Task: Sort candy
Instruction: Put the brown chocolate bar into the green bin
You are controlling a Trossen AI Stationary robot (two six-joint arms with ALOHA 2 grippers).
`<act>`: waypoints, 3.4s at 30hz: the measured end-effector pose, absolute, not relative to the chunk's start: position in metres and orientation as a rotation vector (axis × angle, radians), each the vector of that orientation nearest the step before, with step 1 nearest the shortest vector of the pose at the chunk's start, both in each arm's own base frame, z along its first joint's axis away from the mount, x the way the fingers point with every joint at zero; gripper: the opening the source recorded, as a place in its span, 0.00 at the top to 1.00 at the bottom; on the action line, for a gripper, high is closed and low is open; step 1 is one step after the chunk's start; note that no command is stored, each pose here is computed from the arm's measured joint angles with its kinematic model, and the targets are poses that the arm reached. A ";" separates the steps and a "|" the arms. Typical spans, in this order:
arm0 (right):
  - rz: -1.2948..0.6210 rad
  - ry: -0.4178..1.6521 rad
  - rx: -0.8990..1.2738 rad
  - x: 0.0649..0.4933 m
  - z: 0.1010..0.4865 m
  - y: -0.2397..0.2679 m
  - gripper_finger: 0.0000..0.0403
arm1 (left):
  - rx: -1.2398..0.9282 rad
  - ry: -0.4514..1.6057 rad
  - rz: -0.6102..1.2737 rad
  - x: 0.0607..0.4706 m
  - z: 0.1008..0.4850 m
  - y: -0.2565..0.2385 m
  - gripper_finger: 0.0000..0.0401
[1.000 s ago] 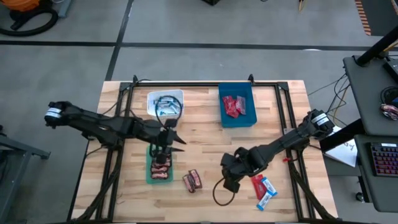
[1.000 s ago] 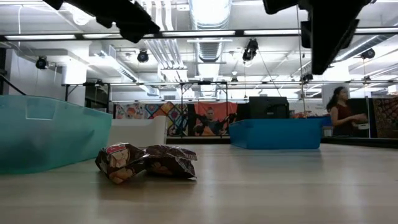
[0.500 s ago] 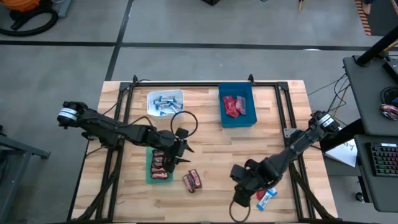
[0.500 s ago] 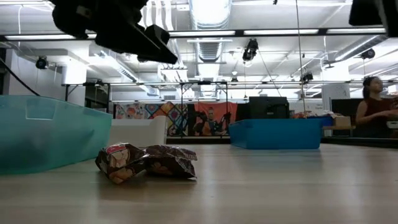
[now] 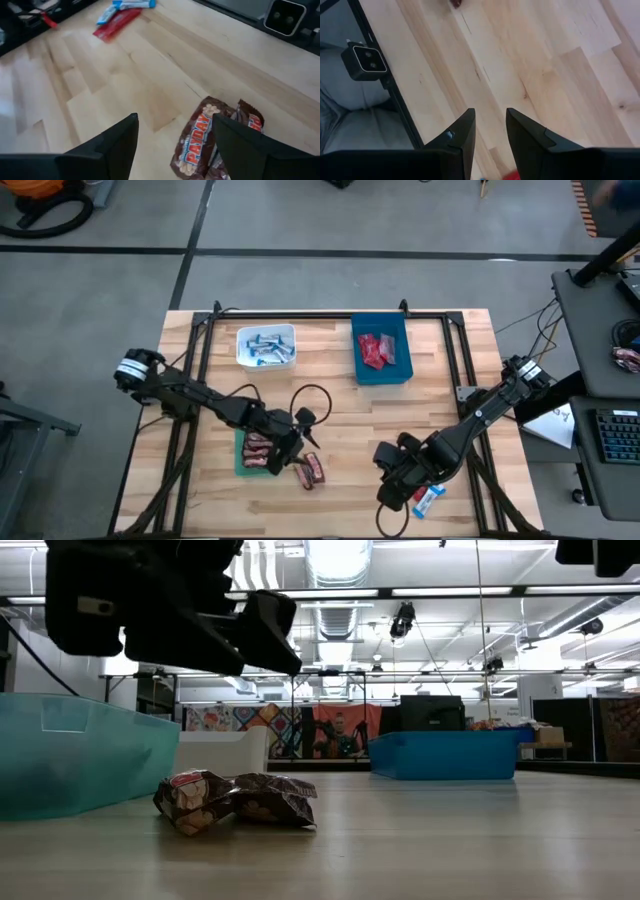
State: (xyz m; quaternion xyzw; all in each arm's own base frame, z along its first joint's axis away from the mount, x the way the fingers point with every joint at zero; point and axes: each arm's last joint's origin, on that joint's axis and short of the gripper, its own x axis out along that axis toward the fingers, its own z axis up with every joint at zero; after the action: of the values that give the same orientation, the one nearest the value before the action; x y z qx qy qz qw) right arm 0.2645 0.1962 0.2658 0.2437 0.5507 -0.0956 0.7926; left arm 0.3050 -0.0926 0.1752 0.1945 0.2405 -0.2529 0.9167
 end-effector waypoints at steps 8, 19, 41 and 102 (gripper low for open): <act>-0.205 1.186 0.521 0.264 0.266 0.196 0.75 | 0.416 0.533 -0.601 0.325 0.159 -0.100 0.41; -0.201 1.180 0.501 0.265 0.266 0.196 0.75 | 0.485 0.760 -0.707 0.356 0.145 -0.104 0.42; -0.207 1.170 0.488 0.265 0.265 0.195 0.75 | 0.511 0.816 -0.734 0.361 0.152 -0.105 0.42; -0.391 0.982 0.112 0.254 0.234 0.184 0.75 | 0.566 0.848 -0.656 0.365 0.277 -0.105 0.99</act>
State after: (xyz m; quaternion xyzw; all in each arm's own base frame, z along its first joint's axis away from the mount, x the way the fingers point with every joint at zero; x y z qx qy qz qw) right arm 0.2537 0.1843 0.2340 0.0532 0.4682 -0.1866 0.8620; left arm 0.3650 -0.1054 0.2767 0.2658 0.3984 -0.3081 0.8220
